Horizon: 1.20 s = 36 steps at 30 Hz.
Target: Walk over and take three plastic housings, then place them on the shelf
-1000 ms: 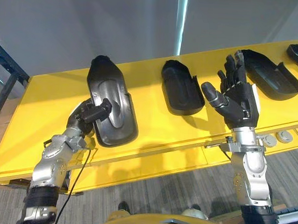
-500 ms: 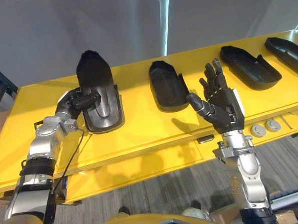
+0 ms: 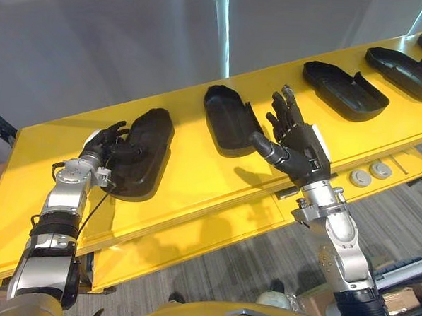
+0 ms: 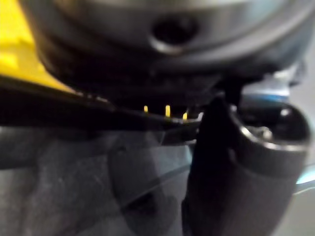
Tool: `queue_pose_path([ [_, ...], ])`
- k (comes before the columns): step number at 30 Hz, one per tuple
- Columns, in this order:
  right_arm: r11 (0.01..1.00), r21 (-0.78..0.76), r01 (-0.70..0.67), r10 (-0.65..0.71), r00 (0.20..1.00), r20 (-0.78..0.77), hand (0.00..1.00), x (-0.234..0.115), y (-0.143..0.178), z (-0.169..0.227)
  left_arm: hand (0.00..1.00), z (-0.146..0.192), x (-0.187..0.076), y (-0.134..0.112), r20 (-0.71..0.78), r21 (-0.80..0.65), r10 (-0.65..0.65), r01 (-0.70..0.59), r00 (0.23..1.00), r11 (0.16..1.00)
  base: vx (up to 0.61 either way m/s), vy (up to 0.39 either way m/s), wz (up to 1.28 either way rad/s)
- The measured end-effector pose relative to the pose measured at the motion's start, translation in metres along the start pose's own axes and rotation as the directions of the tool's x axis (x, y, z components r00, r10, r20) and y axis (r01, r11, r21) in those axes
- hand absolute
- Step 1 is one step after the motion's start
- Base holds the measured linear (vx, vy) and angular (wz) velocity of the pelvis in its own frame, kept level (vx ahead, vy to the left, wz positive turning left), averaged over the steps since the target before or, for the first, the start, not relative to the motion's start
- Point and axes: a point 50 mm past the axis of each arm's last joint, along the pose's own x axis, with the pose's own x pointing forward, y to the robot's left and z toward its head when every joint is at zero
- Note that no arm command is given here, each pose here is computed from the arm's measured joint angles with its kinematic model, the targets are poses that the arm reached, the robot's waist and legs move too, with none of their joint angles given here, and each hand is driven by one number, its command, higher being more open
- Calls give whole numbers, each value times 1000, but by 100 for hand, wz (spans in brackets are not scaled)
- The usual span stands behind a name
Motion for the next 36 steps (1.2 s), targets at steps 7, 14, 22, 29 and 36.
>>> queue_pose_path([
  [7, 1000, -3, -13, 13, 1000, 25, 100, 4, 2, 5, 100, -3, 3, 2, -39, -29, 75, -76, 996, 997, 0, 0, 0],
  [14, 1000, -1, -13, 13, 1000, 26, 100, 4, 2, 5, 100, -11, 1, 7, -41, -165, 257, -260, 966, 951, 0, 0, 1],
  [22, 995, -16, -98, 99, 982, 163, 100, 33, 15, 27, 100, 35, -29, -46, 289, -617, 248, -18, 925, 787, 8, 5, 14],
  [29, 984, -28, -175, 177, 962, 206, 100, 60, 39, 34, 100, 113, -89, -52, 730, -541, 188, 389, 657, 746, 9, 16, 15],
  [36, 994, 2, -108, 108, 993, -40, 100, 81, 41, -9, 100, 104, -122, -44, 781, -481, 233, 321, 579, 816, -27, 8, 21],
])
